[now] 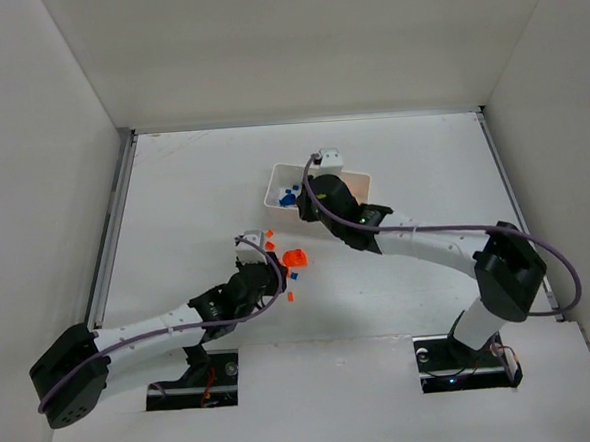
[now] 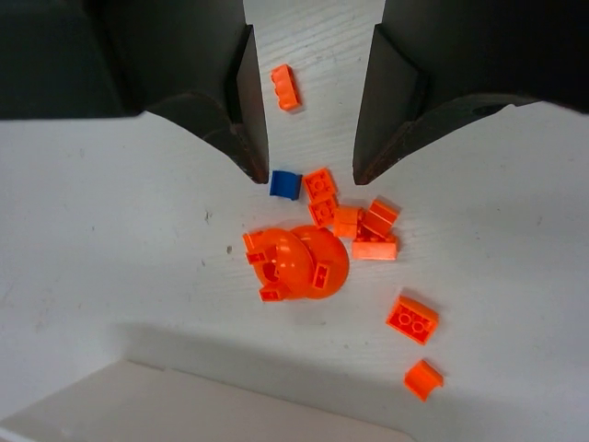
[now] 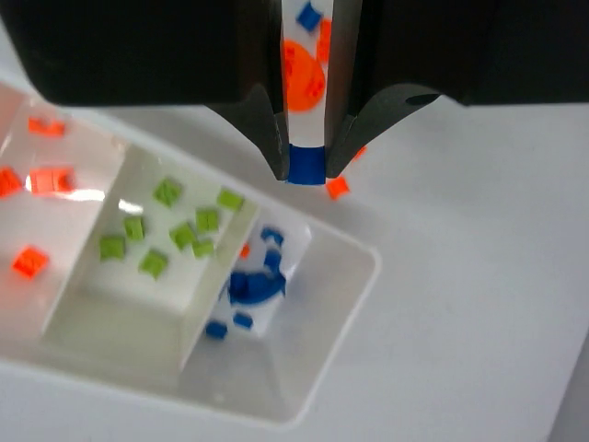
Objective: Sort the legos into containers by color
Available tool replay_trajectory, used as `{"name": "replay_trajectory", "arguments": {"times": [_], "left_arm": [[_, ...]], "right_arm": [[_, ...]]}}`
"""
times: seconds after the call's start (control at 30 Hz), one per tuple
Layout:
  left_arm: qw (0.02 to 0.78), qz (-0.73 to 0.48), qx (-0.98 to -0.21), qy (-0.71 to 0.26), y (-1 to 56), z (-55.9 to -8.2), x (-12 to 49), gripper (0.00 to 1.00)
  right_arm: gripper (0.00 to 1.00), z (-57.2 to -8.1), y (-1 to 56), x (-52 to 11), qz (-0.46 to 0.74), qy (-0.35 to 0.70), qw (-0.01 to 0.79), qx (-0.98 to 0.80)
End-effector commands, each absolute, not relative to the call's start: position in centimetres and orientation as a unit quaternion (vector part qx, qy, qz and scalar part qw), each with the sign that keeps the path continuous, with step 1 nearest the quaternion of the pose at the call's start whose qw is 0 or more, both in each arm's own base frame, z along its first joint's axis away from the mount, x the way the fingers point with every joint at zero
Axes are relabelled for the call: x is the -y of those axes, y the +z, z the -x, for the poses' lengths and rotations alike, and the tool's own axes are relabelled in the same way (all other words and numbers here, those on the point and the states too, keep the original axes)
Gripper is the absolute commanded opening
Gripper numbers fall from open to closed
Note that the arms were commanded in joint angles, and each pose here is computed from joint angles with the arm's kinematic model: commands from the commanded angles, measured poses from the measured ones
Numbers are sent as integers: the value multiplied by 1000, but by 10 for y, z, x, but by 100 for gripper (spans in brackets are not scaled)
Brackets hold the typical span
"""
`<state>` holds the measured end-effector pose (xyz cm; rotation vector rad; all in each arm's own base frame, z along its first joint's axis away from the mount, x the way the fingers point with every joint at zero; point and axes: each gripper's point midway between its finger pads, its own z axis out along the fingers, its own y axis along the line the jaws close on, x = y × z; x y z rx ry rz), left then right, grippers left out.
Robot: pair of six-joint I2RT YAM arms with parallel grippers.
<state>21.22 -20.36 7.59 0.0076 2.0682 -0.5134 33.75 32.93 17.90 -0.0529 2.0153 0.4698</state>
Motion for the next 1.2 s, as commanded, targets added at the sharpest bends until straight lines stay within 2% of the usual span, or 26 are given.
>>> {"name": "replay_trajectory", "arguments": {"times": [0.0, 0.1, 0.2, 0.3, 0.47, 1.17], "left_arm": [[480, -10, -855, -196, 69, -207, 207, 38], [473, -24, -859, -193, 64, -201, 214, 38], [468, -23, -864, -185, 57, -198, 218, 38], [466, -26, -867, -175, 51, -199, 221, 38], [461, -33, -869, -175, 48, -200, 231, 39], [440, -65, -884, -142, 26, -216, 253, 40]], "right_arm": [[15, -376, 200, -350, 38, 214, 532, -818], [16, -407, 192, -357, 32, 204, 535, -819], [20, -429, 182, -362, 22, 204, 530, -823], [30, -444, 175, -375, 27, 218, 518, -827], [47, -436, 187, -370, 17, 234, 521, -820], [47, -363, 189, -308, -8, 249, 528, -812]]}}
